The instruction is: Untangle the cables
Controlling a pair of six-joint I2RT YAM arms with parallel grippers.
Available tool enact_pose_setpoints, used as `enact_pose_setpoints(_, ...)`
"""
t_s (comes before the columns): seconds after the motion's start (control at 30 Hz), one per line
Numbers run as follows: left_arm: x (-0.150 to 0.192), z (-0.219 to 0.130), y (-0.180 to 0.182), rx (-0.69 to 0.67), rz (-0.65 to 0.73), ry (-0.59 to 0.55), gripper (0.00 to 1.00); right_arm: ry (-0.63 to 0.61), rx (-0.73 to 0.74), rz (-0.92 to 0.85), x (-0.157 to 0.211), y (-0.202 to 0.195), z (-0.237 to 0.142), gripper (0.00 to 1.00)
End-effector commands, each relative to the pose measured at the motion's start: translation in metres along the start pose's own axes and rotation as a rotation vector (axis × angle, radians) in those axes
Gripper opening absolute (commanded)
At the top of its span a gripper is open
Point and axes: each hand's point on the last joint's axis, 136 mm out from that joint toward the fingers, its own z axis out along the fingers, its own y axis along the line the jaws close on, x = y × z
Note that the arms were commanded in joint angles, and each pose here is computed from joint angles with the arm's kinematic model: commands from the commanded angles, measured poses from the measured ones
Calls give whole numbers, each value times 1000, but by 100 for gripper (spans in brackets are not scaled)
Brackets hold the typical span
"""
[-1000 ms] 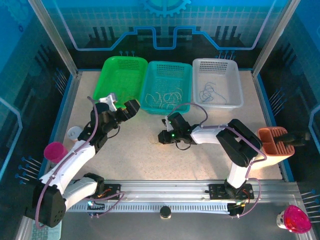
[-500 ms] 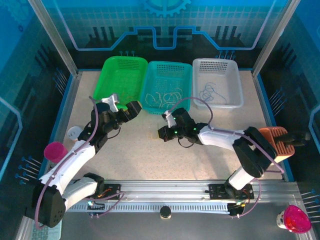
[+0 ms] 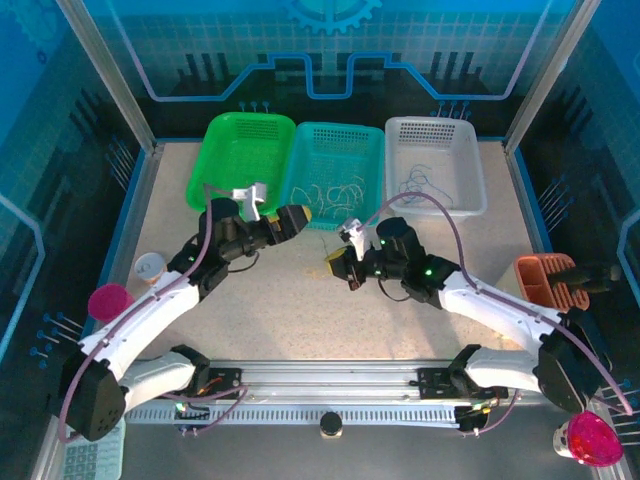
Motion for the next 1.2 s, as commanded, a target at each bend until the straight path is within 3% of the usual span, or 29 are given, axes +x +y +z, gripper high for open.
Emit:
enact_pose_setpoints(0.0,6,10,-18,53,0,24,99,16,-8,-34,6,4,-7,0)
enact_pose_setpoints(0.1,16,21,-17,61,-9,46,96,7,-9,-32,3,6,-9,0)
enact_pose_setpoints(0.43,38,44,-23,80,5,104,67,13,-10,-32,2,9,-6,0)
enact_pose_setpoints(0.67,44,51,-21,83,3,110,35,17,-12,-28,4,9,-5,0)
enact_pose_setpoints(0.83,44,52,-31,108,19,114,3,17,1,-18,6,5,-4,0)
enact_pose_setpoints(0.9,40,50,-35,117,25,104,0,17,4,-14,7,5,-4,0)
enact_pose_setpoints(0.93,38,48,-38,121,30,97,0,17,4,-12,7,5,-4,1)
enact_pose_setpoints(1.07,28,41,-55,155,53,73,0,18,17,-11,9,2,-5,31)
enact_pose_setpoints(1.17,21,36,-66,174,67,60,0,16,20,-13,10,2,-6,41)
